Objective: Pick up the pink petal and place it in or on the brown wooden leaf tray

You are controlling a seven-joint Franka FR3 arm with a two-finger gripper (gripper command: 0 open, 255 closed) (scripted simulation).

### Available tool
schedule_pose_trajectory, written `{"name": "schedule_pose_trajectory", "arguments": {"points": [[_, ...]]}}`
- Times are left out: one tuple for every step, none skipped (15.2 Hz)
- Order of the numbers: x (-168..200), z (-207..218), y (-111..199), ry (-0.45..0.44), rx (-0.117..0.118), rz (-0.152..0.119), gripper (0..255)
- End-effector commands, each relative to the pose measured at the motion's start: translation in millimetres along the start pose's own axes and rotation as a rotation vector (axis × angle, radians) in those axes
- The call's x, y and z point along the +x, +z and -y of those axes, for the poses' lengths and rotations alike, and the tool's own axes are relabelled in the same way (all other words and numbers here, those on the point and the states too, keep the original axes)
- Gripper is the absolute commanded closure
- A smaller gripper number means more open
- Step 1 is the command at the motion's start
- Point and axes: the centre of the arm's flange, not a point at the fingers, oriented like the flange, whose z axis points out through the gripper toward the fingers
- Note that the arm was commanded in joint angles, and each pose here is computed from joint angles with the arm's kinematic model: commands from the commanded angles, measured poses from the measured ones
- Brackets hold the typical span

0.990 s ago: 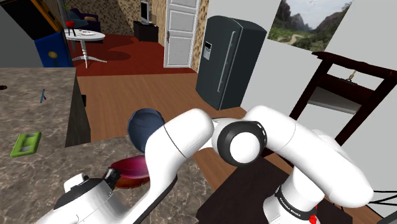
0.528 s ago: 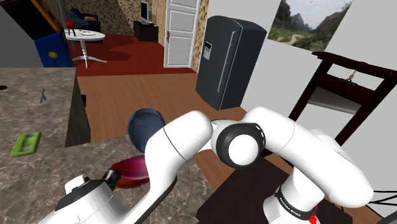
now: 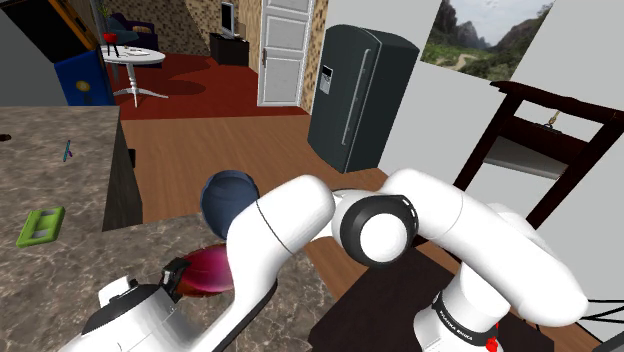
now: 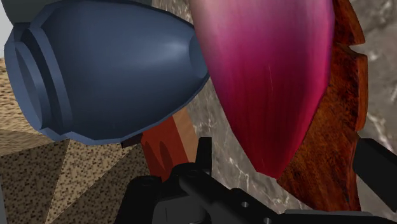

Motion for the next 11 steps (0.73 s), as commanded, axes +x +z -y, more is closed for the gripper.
{"name": "schedule_pose_trajectory", "arguments": {"points": [[-1,0,-19,0.0,0.0,0.0,0],[-1,0,-33,0.0,0.0,0.0,0],[-1,0,-43,0.0,0.0,0.0,0],[-1,0,-43,0.0,0.0,0.0,0],[-1,0,-43,0.0,0.0,0.0,0],[-1,0,-43,0.0,0.0,0.0,0],[-1,0,-43,0.0,0.0,0.0,0],[-1,0,-43,0.0,0.0,0.0,0],[-1,0,-43,0.0,0.0,0.0,0],[-1,0,-43,0.0,0.0,0.0,0],[-1,0,-43,0.0,0.0,0.0,0]]}}
